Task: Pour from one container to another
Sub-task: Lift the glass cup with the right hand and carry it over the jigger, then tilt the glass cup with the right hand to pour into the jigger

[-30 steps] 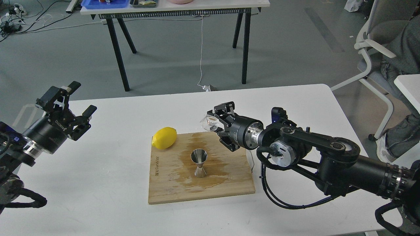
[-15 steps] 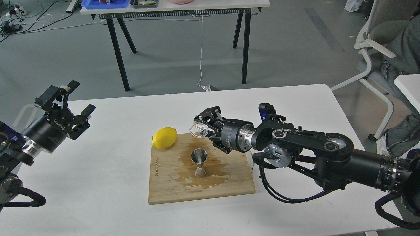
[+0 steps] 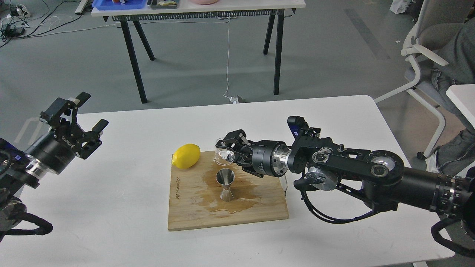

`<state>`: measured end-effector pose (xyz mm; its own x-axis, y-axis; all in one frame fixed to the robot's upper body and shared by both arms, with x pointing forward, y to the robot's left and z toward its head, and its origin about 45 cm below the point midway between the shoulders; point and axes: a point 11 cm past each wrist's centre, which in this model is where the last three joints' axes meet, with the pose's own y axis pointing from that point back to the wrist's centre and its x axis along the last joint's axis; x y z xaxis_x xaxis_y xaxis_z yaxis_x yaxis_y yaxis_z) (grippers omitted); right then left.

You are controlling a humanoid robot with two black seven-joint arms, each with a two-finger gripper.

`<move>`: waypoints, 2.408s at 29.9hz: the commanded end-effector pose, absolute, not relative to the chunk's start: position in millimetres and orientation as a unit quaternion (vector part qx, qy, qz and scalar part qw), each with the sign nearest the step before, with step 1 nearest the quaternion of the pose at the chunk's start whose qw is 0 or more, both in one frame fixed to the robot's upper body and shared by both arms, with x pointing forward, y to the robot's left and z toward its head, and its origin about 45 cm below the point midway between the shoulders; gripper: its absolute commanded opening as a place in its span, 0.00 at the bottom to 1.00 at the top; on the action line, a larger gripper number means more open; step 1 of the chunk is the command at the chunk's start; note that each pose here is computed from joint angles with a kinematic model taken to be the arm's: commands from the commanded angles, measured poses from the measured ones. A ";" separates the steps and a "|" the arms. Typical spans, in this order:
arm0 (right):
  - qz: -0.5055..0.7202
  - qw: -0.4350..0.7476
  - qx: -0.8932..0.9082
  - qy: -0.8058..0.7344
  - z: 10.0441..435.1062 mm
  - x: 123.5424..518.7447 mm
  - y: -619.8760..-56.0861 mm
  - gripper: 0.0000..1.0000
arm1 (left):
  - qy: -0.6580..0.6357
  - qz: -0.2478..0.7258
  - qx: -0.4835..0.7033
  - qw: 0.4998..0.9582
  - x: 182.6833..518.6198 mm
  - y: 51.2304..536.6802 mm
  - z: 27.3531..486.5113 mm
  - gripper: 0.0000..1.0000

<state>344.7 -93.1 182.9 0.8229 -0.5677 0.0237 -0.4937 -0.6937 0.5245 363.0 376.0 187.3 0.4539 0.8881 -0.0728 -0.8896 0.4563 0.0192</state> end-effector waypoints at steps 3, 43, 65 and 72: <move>-0.036 0.273 0.923 -0.270 183.3 344.2 -95.4 0.38 | 0.036 0.522 -0.010 0.852 362.9 376.6 187.5 0.99; 0.135 0.286 0.929 -0.195 180.8 335.6 -92.7 0.38 | 0.038 0.522 -0.010 0.852 362.0 376.7 185.8 0.99; 0.193 0.280 0.924 -0.175 183.1 335.0 -93.4 0.38 | 0.039 0.523 -0.008 0.851 361.5 377.7 184.7 0.99; 0.213 0.281 0.920 -0.170 183.7 335.4 -95.9 0.38 | 0.039 0.523 -0.008 0.851 361.5 377.7 184.7 0.99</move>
